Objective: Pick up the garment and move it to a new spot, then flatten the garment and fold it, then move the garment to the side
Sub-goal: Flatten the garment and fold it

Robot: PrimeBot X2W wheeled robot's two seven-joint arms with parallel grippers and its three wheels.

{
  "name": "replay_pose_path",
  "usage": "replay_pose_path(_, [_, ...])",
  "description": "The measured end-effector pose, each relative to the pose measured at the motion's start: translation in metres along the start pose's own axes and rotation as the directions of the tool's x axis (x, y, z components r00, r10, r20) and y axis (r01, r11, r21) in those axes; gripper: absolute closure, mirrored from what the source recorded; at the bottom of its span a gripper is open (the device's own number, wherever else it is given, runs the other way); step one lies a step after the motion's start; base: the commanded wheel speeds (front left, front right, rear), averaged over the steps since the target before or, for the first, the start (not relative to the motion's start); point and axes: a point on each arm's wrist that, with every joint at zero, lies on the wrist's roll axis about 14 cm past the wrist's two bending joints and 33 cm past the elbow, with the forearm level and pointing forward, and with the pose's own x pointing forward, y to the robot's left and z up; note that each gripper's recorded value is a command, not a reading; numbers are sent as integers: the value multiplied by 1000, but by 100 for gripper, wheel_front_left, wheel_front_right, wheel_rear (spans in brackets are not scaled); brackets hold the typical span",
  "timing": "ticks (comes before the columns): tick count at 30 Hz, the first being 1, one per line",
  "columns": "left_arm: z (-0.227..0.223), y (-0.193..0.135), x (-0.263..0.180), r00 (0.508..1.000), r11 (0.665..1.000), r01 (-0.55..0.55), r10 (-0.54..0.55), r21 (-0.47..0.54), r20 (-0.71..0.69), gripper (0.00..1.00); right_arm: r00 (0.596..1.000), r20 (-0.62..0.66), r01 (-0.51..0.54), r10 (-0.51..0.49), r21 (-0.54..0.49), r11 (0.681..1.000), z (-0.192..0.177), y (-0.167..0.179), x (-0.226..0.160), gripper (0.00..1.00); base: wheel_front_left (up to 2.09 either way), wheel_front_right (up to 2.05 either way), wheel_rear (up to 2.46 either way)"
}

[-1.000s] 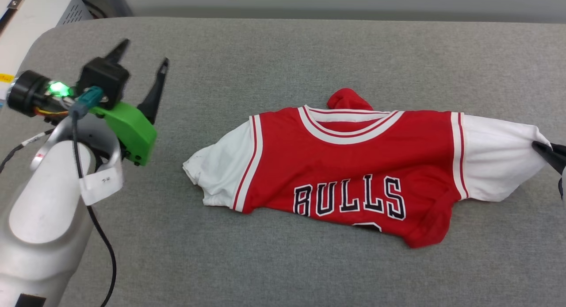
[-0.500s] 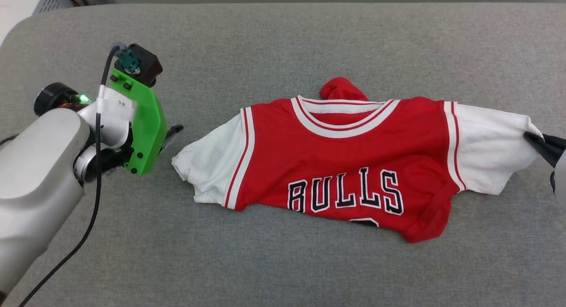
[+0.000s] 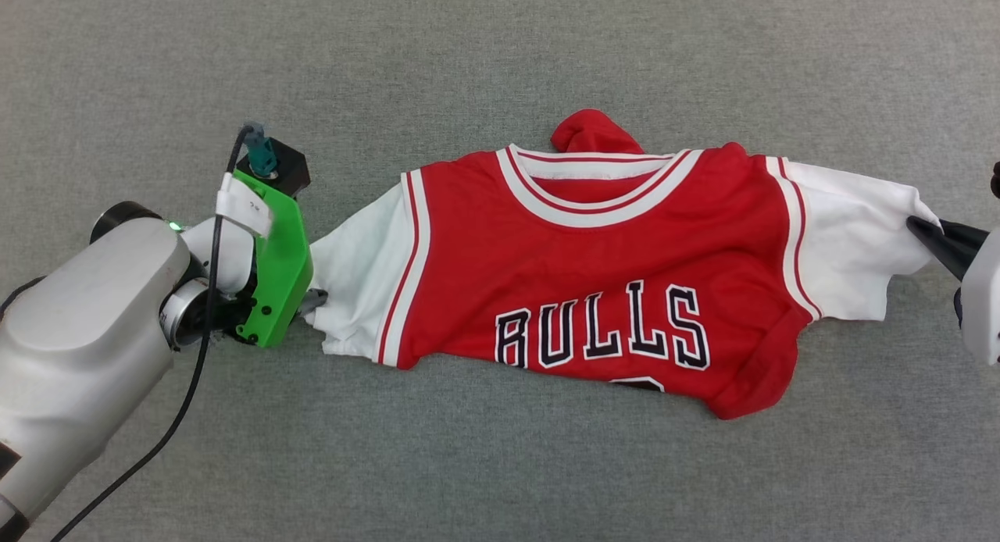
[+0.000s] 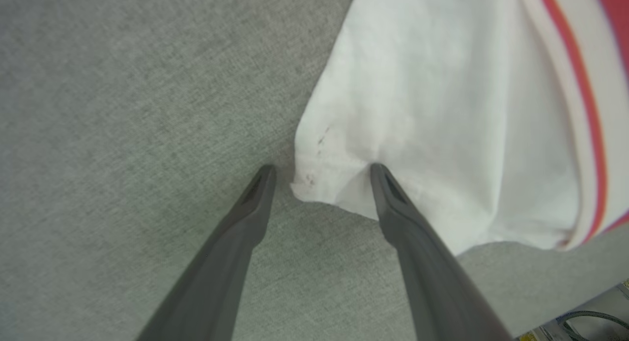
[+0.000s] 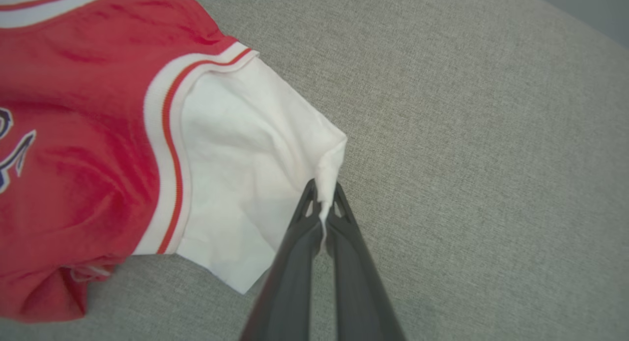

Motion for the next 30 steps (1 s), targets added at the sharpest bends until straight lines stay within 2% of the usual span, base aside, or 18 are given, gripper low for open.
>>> replay_pose_path(2, [-2, 1, 3, 1000, 1000, -8, 9, 26, -23, 0, 1000, -1, -1, 1, 0, 1000, -1, 0, 1, 100, 0, 0, 0])
replay_pose_path(3, [-3, 1, 4, 1000, 999, -8, 9, 32, -27, 16, 1000, -3, -1, 1, 0, 1000, -1, 1, 2, 100, 0, 0, 0])
replay_pose_path(4, [-3, 0, 6, 1000, 999, -7, 8, 39, -28, 98, 1000, -3, -1, 1, 0, 1000, -1, 1, 2, 100, 0, 0, 0])
replay_pose_path(10, [2, -4, 4, 999, 998, -17, 14, 66, 34, 100, 999, 36, -7, 8, -5, 1000, 9, 6, 1, 100, 0, 0, 0])
replay_pose_path(16, [27, 2, -24, 965, 982, -105, 63, 154, 255, 100, 989, 144, 16, -12, -25, 1000, 30, 6, -14, 100, 0, 0, 0])
replay_pose_path(20, [53, -1, -61, 897, 972, -152, 59, 179, 437, 100, 970, 240, 55, -43, -45, 997, 51, -1, -33, 100, 0, 0, 0])
replay_pose_path(24, [78, -2, -109, 802, 960, -213, 64, 183, 593, 100, 940, 336, 91, -64, -64, 994, 75, -6, -54, 100, 0, 0, 0])
replay_pose_path(30, [121, -12, -200, 600, 911, -371, 86, 182, 795, 100, 867, 492, 139, -75, -95, 986, 125, -9, -94, 100, 0, 0, 0])
